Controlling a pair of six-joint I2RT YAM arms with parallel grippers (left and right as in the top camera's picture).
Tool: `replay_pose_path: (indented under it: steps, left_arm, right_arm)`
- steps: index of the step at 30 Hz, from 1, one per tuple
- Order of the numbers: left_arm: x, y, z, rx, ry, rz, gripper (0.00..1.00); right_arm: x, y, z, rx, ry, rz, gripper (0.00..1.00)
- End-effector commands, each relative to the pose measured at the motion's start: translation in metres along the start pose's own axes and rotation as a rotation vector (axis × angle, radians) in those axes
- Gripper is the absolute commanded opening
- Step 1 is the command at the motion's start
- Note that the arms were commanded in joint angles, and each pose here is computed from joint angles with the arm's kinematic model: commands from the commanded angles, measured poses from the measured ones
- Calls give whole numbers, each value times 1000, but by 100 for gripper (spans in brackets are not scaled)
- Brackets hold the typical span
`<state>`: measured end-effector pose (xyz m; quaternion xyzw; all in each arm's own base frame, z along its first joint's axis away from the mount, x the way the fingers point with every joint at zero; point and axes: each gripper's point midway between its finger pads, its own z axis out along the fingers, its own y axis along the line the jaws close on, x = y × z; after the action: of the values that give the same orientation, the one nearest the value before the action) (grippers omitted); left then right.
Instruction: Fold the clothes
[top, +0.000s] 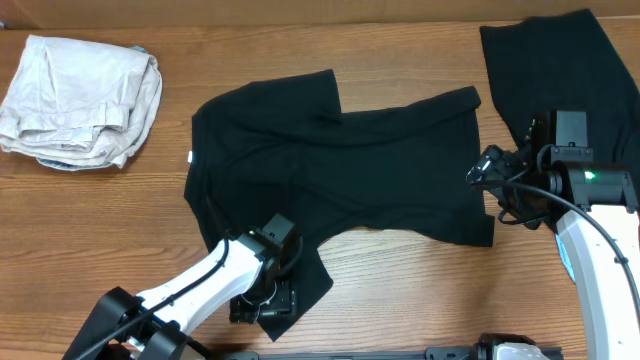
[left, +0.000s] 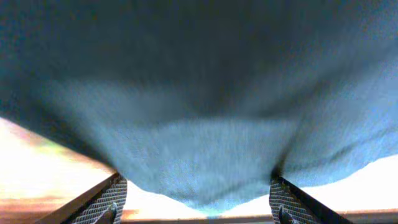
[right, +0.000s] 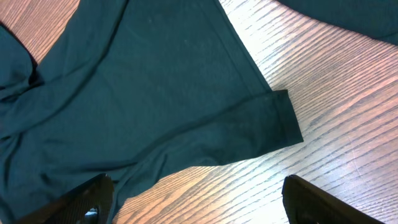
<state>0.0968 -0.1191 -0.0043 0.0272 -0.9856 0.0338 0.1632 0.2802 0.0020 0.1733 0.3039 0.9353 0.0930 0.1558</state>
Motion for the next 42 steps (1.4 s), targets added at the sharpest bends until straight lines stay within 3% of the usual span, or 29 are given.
replay_pose_path:
  steps: [1, 3, 5, 6, 8, 15, 20, 28, 34, 42]
  left_arm:
    - [16, -6, 7, 53, 81, 52, 76]
    - [12, -7, 7, 54, 62, 56, 67]
    - [7, -8, 7, 61, 42, 57, 41]
    - [5, -9, 7, 67, 36, 51, 22]
    - [0, -7, 5, 80, 30, 25, 4]
    - [-32, -1, -17, 176, -24, -58, 4]
    - [-78, 10, -57, 219, -160, -67, 4]
    - [-145, 53, -142, 134, -432, -96, 4]
    - [-165, 81, -185, 62, -552, -149, 4]
    - [-178, 109, -205, -21, -636, -215, 4]
  right_arm:
    - [-4, -2, -2, 4, -16, 0, 91]
    - [-4, -2, -2, 4, -16, 0, 91]
    - [-4, -2, -2, 4, -16, 0, 91]
    - [-4, -2, -2, 4, -16, 0, 91]
    - [-4, -2, -2, 4, -16, 0, 91]
    - [-5, -1, -2, 1, -21, 0, 91]
    - [-5, 0, 1, 0, -14, 0, 89]
    - [11, -11, 29, 42, 83, 12, 85]
    - [23, -22, 54, 64, 112, 26, 81]
    - [25, -45, 96, 125, 57, 51, 66]
